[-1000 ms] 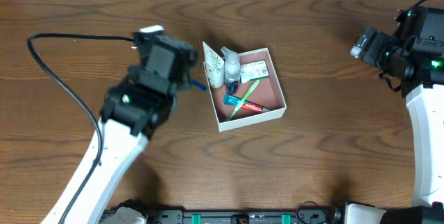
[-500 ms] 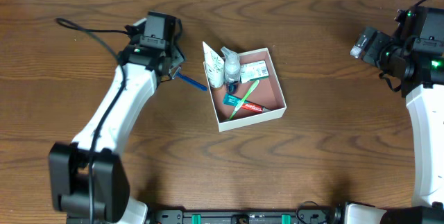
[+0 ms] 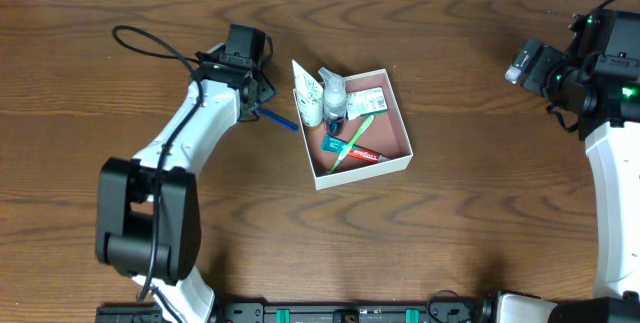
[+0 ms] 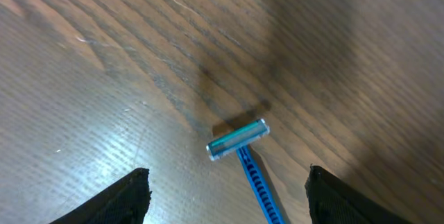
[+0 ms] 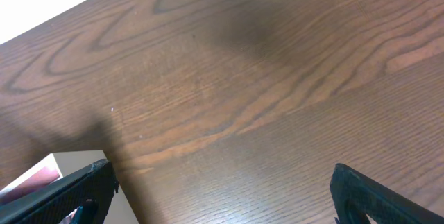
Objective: Pack container
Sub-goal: 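Lower the left gripper onto the blue razor head and grasp it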
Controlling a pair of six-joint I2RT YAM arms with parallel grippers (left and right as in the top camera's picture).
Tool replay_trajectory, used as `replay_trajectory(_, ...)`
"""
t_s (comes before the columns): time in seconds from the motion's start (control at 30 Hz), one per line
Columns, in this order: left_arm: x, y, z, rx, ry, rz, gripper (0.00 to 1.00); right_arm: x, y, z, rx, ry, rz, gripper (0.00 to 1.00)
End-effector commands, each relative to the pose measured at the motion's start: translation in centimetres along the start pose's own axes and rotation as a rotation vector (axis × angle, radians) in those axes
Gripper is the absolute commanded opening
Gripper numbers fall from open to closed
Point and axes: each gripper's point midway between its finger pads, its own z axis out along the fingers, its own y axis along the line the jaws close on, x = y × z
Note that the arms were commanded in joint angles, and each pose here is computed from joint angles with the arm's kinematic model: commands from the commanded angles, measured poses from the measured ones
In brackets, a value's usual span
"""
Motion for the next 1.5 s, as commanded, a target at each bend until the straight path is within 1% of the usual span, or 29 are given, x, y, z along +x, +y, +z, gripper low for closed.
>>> replay_trajectory(0.0,0.3,-0.5,1.5,0.011,0.014,0.050,0.73,-0.5,0.0,-0.4,-0.004,-0.013,-0.007,0.99)
replay_trajectory(0.1,1.0,-1.9,2.7,0.072,0.042,0.203,0.73,-0.5,0.0,-0.4,-0.004,-0.013,-0.007,0.99)
replay_trajectory(0.13,1.2,-1.9,2.9,0.072,0.049,0.227,0.73,-0.5,0.0,-0.4,-0.004,-0.013,-0.007,0.99)
replay_trajectory(0.33,2.0,-1.4,4.3,0.049,0.075,0.329,0.73,-0.5,0.0,-0.4,-0.004,-0.013,-0.007,0.99)
replay_trajectory(0.43,2.2,-1.2,4.6,0.043,0.084,0.347,0.73,-0.5,0.0,-0.4,-0.004,-0.013,-0.007,0.99)
replay_trajectory(0.73,3.1,-0.6,6.2,0.023,0.111,0.464,0.72,-0.5,0.0,-0.4,-0.004,-0.014,-0.007,0.99)
replay_trajectory(0.93,2.7,-0.7,6.4,0.021,0.093,0.494,0.51,-0.5,0.0,-0.4,-0.004,-0.013,-0.007,0.99)
replay_trajectory(1.1,2.6,-0.8,6.4,0.022,0.087,0.496,0.38,-0.5,0.0,-0.4,-0.004,-0.013,-0.007,0.99)
replay_trajectory(1.37,2.5,-0.9,6.4,0.024,0.083,0.495,0.20,-0.5,0.0,-0.4,-0.004,-0.013,-0.007,0.99)
replay_trajectory(1.47,2.5,-0.9,6.4,0.024,0.083,0.495,0.19,-0.5,0.0,-0.4,-0.004,-0.013,-0.007,0.99)
